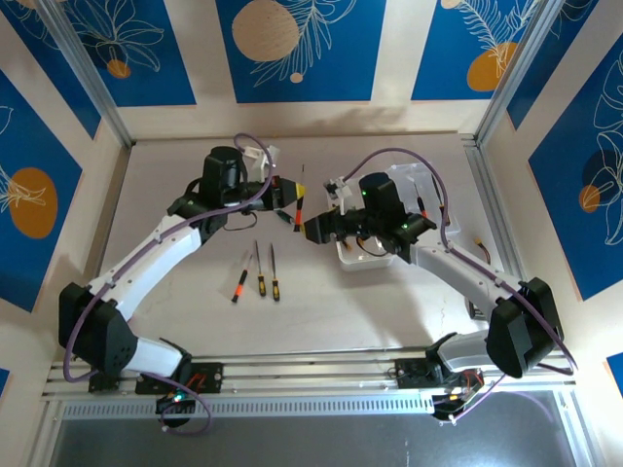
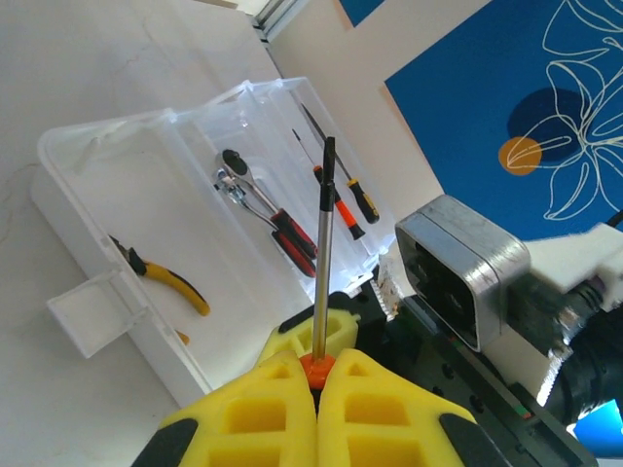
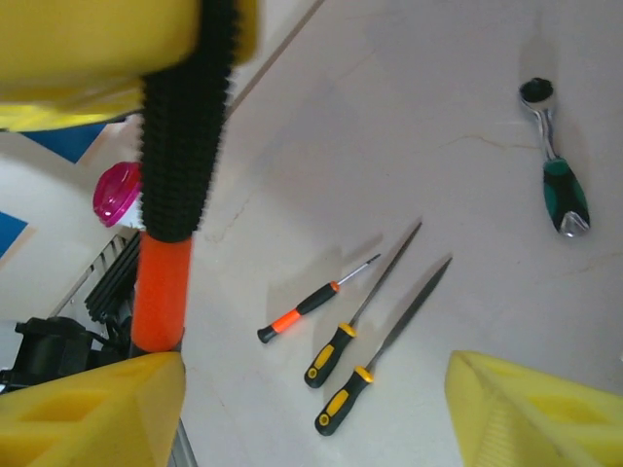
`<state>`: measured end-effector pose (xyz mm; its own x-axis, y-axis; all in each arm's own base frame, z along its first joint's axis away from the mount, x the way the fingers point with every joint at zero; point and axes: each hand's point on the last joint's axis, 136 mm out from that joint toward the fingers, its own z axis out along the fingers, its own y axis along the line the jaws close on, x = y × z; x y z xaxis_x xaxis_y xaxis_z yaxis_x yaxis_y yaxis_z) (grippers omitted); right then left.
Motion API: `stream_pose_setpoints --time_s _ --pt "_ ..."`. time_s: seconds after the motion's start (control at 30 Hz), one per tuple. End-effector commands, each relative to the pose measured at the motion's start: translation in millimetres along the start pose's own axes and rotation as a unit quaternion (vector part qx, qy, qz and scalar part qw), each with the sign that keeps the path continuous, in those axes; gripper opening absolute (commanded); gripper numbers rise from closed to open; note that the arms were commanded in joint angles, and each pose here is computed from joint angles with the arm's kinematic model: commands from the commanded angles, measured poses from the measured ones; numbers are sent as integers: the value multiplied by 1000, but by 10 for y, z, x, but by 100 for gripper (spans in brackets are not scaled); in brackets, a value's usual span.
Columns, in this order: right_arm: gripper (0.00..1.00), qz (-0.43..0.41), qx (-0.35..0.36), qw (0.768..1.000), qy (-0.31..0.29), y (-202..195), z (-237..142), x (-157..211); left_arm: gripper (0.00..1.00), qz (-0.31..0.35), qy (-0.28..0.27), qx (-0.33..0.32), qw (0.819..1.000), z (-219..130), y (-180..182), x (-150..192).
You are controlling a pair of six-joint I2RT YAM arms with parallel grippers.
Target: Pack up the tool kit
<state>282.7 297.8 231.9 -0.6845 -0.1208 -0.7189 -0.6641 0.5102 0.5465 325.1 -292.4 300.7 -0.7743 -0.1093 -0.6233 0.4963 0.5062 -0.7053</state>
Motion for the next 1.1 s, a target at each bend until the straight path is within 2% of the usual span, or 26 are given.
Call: stream_pose_setpoints --time_s 0.0,0.13,0.5,0.67,0.77,0.83,0.9,0.93,1.03,1.07 --pt "67 -29 -38 998 -27 255 -91 -133 0 -8 3 29 1000 103 -93 44" --pt "61 -32 -38 998 -27 281 -108 -145 0 -12 4 28 1000 130 -83 73" --pt "59 -40 -12 999 -35 197 -126 -104 0 -8 1 32 999 178 -50 93" --pt "50 -22 -2 999 -23 71 29 -132 0 -16 5 58 998 269 -75 119" --pt "37 -17 12 999 -29 -5 98 -172 0 -21 10 78 997 342 -97 119" --pt "23 -14 20 999 -33 -45 116 -197 0 -25 14 88 996 383 -100 128" --pt "5 -14 34 999 -36 -90 110 -217 0 -25 18 87 996 418 -74 140" --pt "0 -14 42 998 -38 -111 97 -224 0 -24 19 84 996 427 -57 144" --pt "0 -16 76 996 -45 -213 -12 -247 0 -16 26 62 998 452 33 162" --pt "0 -15 87 995 -43 -252 -68 -248 6 -13 29 49 998 457 83 165"
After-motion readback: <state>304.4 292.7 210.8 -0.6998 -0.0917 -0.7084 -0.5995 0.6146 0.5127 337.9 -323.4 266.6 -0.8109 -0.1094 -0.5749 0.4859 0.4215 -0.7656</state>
